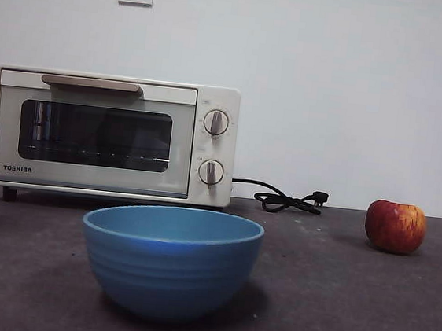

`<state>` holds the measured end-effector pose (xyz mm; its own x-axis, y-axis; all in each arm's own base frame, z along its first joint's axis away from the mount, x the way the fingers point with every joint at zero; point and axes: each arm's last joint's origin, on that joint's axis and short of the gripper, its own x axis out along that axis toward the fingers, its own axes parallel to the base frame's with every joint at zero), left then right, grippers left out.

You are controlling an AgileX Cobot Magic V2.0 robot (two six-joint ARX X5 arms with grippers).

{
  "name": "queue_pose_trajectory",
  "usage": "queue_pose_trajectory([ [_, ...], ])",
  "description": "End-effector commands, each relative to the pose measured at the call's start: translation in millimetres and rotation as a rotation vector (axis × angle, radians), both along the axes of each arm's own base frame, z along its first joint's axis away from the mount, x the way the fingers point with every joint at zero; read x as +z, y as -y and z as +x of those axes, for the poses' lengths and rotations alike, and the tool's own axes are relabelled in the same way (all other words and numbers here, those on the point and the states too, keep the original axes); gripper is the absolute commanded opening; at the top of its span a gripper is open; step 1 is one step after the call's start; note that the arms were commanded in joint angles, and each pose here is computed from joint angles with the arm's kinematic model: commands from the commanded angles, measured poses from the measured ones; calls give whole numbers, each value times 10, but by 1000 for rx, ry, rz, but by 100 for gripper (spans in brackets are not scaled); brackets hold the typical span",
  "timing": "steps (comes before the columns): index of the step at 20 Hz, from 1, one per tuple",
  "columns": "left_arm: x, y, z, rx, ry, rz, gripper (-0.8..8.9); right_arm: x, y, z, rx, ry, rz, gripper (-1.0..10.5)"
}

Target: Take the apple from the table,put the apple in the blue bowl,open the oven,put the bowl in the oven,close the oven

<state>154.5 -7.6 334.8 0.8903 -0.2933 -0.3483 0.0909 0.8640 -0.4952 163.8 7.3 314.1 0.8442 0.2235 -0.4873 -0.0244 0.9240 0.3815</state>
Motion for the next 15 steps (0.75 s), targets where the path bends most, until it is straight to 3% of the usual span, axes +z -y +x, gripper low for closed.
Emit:
queue_pose_trajectory([
  [1, 55, 19, 129, -68, -45, 5, -5, 16, -21, 425, 93, -79, -40, 78],
  [4, 72, 34, 231, -131, -95, -4, -5, 12, -25, 788, 108, -150, -47, 262],
  [9, 6, 55, 277, -176, -163, -1, -5, -137, -59, 1444, 137, -278, -100, 338],
  [10, 0, 54, 271, -176, -171, -1, -5, -167, -96, 1554, 141, -297, -128, 440],
  [11, -5, 55, 253, -178, -180, 1, -5, -210, -158, 1703, 153, -322, -170, 613],
  [15, -34, 56, 218, -193, -212, 17, -5, -379, -312, 2082, 171, -400, -251, 639],
])
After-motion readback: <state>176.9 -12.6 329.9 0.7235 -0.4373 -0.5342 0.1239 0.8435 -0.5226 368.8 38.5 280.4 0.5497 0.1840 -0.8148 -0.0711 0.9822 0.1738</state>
